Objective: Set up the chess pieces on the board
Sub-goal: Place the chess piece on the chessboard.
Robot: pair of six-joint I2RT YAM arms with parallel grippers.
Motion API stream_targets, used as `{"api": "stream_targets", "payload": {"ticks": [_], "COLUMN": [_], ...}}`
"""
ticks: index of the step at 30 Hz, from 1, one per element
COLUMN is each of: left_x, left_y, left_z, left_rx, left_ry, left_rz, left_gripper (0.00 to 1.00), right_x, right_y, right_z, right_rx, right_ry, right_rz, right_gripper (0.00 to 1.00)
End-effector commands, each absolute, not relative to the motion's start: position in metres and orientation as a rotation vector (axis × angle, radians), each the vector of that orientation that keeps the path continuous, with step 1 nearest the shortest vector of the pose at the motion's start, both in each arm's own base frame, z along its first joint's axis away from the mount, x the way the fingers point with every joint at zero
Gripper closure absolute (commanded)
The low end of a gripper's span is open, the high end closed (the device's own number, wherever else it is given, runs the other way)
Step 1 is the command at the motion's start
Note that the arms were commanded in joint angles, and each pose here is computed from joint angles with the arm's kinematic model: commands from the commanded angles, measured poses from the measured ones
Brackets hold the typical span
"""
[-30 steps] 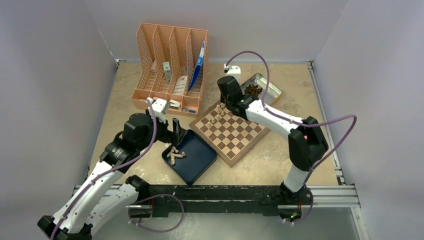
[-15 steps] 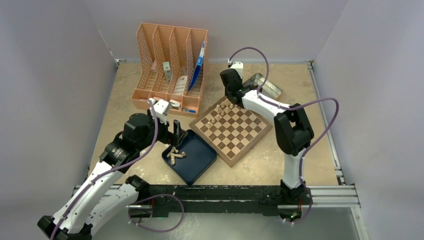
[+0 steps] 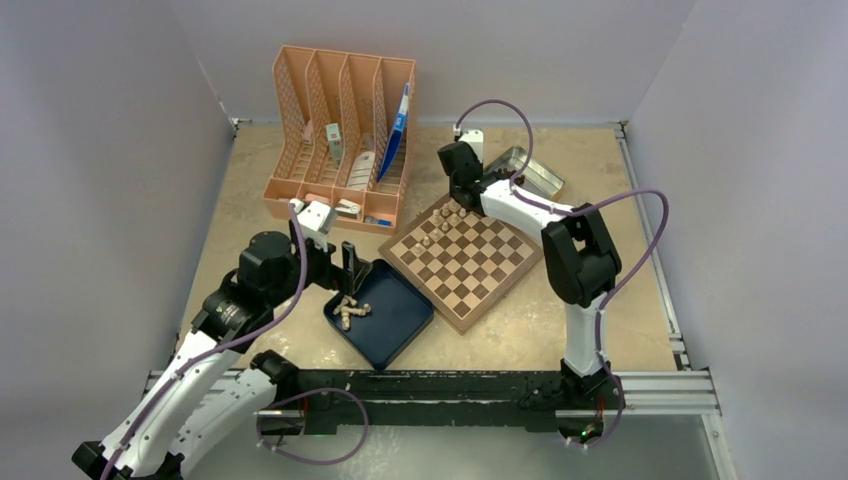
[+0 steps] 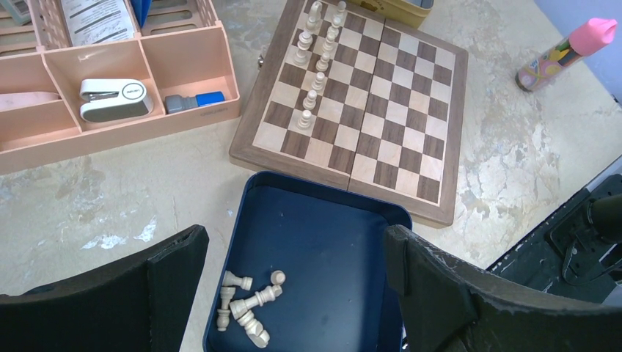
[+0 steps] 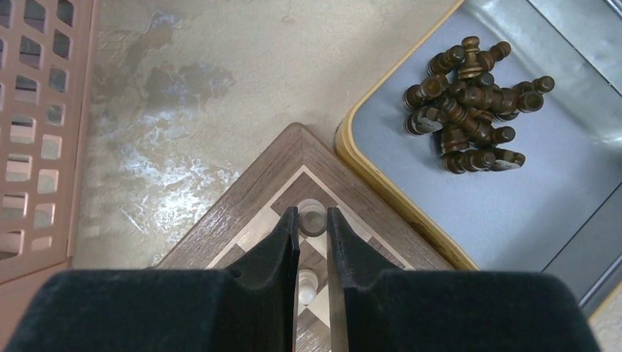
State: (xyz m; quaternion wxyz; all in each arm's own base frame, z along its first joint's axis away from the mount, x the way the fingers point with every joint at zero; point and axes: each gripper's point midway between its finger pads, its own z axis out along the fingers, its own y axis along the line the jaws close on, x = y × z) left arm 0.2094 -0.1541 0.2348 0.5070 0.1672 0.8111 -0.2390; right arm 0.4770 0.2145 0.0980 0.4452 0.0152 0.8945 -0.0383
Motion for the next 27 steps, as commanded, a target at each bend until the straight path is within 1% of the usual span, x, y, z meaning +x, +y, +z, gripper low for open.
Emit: {"api": "stream_targets", "payload": {"ticks": [1,27], "left_x": [0.212,0.213], "left_y": [-0.155,-0.154], "left_z": [0.243,0.243], "left_rx": [0.416,0.407], "left_ry": [1.915,1.919], "left_rz": [-0.575,-0.567], "left_gripper": [0.11,0.11], "right_x": [0.481,0.483], "right_y": [0.216,0.215], "right_z": [0.112,0.092], "right_rx": [0.059,0.048], "right_ry": [2.193,2.246], "right_rz": [-0.069,-0.085], "right_gripper": [0.84,0.82]}}
